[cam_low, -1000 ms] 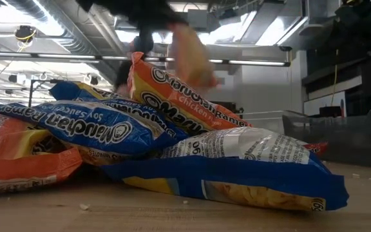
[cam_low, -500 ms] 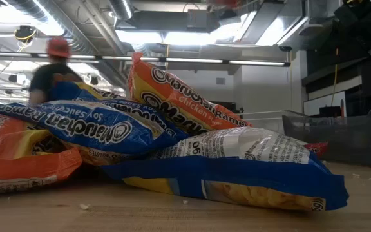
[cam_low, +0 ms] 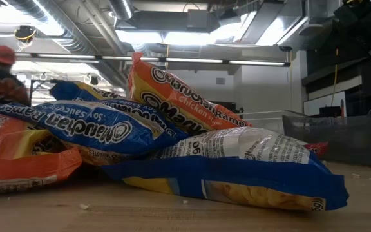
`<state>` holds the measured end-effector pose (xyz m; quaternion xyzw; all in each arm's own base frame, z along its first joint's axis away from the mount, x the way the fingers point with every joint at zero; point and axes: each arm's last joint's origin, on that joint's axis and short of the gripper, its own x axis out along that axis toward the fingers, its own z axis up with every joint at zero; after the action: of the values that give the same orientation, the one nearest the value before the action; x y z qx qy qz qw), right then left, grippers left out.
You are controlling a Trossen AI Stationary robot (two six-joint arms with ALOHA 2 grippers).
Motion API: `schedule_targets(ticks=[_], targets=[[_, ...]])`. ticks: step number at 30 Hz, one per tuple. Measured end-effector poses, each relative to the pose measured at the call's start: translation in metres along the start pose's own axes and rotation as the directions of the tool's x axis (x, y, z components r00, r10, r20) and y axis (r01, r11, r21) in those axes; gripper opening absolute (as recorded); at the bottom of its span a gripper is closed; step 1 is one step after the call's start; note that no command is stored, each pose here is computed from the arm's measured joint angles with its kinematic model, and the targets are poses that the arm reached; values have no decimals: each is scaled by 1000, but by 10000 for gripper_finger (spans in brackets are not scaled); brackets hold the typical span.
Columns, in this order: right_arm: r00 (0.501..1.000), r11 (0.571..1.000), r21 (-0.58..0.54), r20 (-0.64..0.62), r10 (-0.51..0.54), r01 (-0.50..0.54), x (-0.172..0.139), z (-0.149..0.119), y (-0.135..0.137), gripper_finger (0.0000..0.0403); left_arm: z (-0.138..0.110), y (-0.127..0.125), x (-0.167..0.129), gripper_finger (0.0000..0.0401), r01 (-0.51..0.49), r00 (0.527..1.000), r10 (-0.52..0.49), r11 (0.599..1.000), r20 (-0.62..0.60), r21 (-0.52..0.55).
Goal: Sort Maruchan noodles
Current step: Put the orange bag into the bottom transparent bin
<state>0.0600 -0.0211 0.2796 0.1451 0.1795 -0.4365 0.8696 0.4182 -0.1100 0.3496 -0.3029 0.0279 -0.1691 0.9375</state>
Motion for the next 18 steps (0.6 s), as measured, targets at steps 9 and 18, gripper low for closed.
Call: schedule_targets(ticks=[9,18], targets=[[1000,1000,19,11,-16,16,0,0,-1,351,-19,11,65,2,34,999,-35,998,8,58],[1000,998,63,6,-20,20,0,0,-1,351,-45,32,112,2,41,999,-43,997,31,69]])
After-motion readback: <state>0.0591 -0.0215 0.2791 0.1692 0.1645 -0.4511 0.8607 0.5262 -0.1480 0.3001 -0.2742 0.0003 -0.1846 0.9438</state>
